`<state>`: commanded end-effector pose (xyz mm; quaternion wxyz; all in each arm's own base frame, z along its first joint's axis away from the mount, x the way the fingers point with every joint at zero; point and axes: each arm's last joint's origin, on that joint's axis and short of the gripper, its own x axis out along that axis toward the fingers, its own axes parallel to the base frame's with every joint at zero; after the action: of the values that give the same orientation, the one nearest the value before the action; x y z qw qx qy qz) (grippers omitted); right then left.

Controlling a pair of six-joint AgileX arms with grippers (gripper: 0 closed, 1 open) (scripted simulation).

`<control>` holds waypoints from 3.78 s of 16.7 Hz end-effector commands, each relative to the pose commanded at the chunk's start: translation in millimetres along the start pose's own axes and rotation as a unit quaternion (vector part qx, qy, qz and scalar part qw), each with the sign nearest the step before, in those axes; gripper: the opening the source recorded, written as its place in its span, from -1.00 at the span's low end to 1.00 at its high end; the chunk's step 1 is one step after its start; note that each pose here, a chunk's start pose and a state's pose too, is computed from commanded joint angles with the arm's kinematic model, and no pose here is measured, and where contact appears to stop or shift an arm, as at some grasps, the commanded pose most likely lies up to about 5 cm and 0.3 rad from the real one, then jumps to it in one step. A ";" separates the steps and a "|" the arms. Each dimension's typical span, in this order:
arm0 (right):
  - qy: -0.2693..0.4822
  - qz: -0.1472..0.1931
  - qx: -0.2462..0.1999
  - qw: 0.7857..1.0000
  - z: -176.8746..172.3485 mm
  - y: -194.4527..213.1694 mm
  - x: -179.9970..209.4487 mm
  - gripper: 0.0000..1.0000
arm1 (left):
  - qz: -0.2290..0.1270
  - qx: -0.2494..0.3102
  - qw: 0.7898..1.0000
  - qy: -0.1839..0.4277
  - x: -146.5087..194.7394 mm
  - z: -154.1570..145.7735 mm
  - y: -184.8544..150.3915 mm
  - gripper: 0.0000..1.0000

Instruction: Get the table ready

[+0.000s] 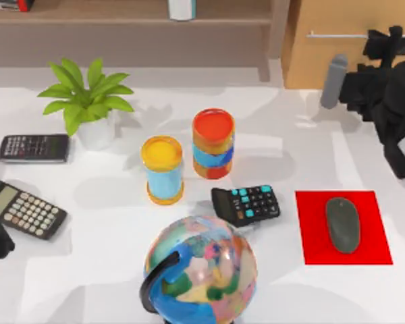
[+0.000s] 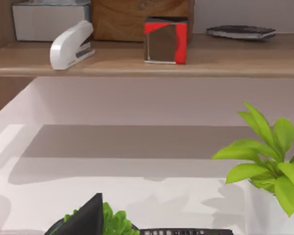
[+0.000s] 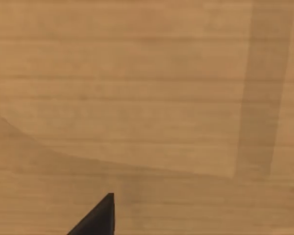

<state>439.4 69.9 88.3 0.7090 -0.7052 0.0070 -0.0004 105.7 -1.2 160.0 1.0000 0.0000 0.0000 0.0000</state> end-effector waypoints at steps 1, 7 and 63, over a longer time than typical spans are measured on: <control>0.000 0.000 0.000 1.000 0.0 0.0 0.0 1.00 | 0.000 0.000 1.000 0.000 0.0 0.0 0.0 1.00; 0.003 0.007 0.007 1.000 -4.9 -1.3 -13.7 1.00 | 0.000 0.000 1.000 0.000 0.0 0.0 0.0 1.00; -0.008 -0.006 0.701 0.714 295.4 -114.7 -27.2 1.00 | 0.000 0.000 1.000 0.000 0.0 0.0 0.0 1.00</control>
<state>416.3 364.9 204.8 1.0000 -0.0065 -0.0055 -0.0036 105.7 -1.2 160.0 1.0000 0.0000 0.0000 0.0000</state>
